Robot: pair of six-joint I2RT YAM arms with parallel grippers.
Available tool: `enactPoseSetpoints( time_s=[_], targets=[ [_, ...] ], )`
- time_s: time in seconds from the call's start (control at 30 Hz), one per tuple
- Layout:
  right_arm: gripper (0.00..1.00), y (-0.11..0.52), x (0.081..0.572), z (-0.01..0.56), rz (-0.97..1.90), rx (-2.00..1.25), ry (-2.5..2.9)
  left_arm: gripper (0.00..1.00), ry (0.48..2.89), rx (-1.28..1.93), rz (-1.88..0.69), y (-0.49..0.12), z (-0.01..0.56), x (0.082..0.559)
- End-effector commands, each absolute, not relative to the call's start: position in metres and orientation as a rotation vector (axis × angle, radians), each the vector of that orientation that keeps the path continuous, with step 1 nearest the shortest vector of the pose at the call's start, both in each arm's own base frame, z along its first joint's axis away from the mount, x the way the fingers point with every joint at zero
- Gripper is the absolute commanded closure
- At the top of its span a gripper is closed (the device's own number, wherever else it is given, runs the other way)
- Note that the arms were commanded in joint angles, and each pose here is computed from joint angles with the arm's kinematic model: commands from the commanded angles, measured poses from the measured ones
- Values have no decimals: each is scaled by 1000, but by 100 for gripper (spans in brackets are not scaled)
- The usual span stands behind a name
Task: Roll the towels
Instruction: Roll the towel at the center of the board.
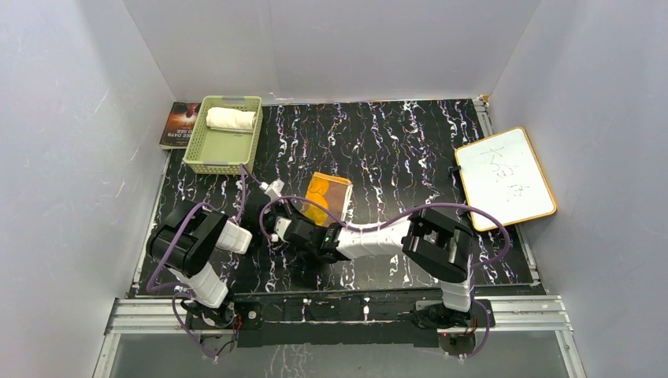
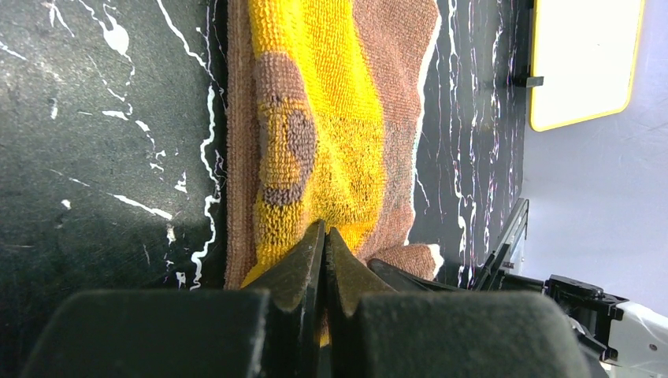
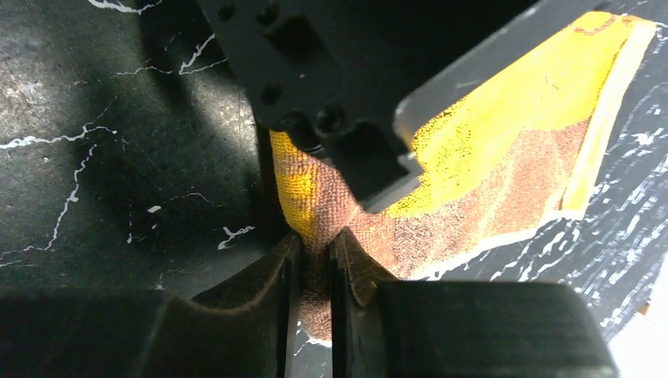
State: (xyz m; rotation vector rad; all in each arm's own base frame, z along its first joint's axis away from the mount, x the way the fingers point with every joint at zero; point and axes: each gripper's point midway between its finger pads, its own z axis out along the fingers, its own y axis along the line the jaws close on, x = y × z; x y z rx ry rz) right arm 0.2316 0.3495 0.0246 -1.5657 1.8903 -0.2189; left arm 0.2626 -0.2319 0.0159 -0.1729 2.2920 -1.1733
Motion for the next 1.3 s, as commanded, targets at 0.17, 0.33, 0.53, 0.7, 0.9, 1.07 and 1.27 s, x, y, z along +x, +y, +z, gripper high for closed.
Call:
enactPoseSetpoints(
  time_s=[0.17, 0.33, 0.53, 0.7, 0.9, 1.07, 1.27],
  targets=[
    [90, 338, 181, -15, 304, -1592, 2284, 100, 2389, -158, -1079, -221, 2, 252],
    [98, 354, 163, 10, 711, -1483, 2354, 99, 2295, -170, -1036, -212, 47, 266],
    [100, 357, 152, 41, 1141, -1315, 2392, 66, 2166, -88, -908, -189, 119, 275],
    [100, 355, 157, 57, 1354, -1150, 2466, 58, 2157, -16, -974, -194, 137, 262],
    [100, 356, 166, 66, 1585, -923, 2578, 59, 2119, -25, -1038, -194, 142, 247],
    [100, 354, 175, 72, 1766, -739, 2628, 60, 2086, -8, -1042, -191, 150, 239],
    [98, 344, 184, 73, 1966, -521, 2662, 62, 2045, 41, -1103, -197, 153, 231]
  ],
)
